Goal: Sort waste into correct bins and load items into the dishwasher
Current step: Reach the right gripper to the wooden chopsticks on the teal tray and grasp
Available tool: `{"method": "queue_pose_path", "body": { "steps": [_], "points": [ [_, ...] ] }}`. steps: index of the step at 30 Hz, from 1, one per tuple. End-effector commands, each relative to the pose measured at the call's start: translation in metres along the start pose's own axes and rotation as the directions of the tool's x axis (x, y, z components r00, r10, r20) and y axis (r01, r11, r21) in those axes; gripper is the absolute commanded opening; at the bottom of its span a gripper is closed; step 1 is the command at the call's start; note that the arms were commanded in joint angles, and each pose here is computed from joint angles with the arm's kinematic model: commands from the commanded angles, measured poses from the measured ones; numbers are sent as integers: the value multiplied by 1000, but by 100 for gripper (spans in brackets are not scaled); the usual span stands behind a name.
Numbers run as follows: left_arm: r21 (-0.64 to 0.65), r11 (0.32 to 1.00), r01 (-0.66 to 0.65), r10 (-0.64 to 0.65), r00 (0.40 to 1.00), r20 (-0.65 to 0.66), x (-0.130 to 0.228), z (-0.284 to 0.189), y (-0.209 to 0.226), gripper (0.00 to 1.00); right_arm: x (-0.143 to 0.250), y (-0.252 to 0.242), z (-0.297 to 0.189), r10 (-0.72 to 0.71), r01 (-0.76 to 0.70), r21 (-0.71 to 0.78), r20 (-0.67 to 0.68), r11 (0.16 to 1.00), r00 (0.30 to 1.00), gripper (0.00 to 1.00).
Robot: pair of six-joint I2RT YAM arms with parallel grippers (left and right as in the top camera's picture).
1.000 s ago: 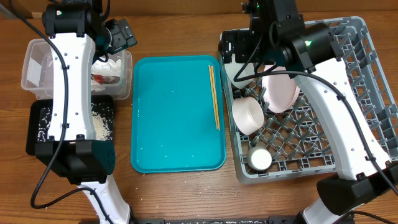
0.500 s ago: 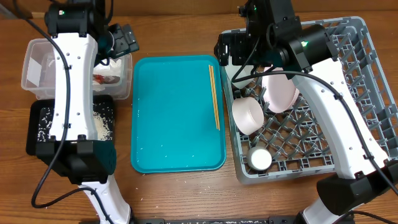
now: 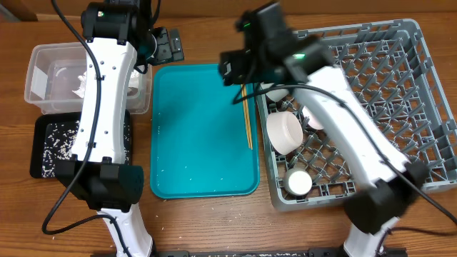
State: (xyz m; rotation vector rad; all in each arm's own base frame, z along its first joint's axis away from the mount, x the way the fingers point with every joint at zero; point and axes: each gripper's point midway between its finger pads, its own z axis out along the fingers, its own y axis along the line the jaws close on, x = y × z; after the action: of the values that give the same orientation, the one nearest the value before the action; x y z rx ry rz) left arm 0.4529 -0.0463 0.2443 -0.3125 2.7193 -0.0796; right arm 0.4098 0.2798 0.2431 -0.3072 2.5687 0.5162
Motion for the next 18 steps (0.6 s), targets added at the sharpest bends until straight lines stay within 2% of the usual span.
{"method": "queue_pose_path", "body": {
  "steps": [1,4,5,10,14,18],
  "points": [
    [-21,998,59,-58,998,33,-10,-3,13,100,25,-6,62,-31,42,120,-89,992,996,78],
    [-30,983,184,-182,981,64,-21,-3,32,100,39,-16,93,-51,77,202,-130,976,990,77],
    [-33,967,254,-251,965,77,-26,-4,44,100,44,-21,105,-59,93,241,-143,966,988,77],
    [-53,892,448,-440,891,113,-37,-5,93,100,60,-47,142,-80,145,350,-193,925,978,77],
    [-59,870,490,-479,867,141,-43,-7,117,100,74,-62,167,-108,199,376,-248,905,963,75],
    [-57,869,492,-481,865,146,-45,-8,118,100,83,-69,180,-100,204,383,-274,901,957,72]
  ]
}}
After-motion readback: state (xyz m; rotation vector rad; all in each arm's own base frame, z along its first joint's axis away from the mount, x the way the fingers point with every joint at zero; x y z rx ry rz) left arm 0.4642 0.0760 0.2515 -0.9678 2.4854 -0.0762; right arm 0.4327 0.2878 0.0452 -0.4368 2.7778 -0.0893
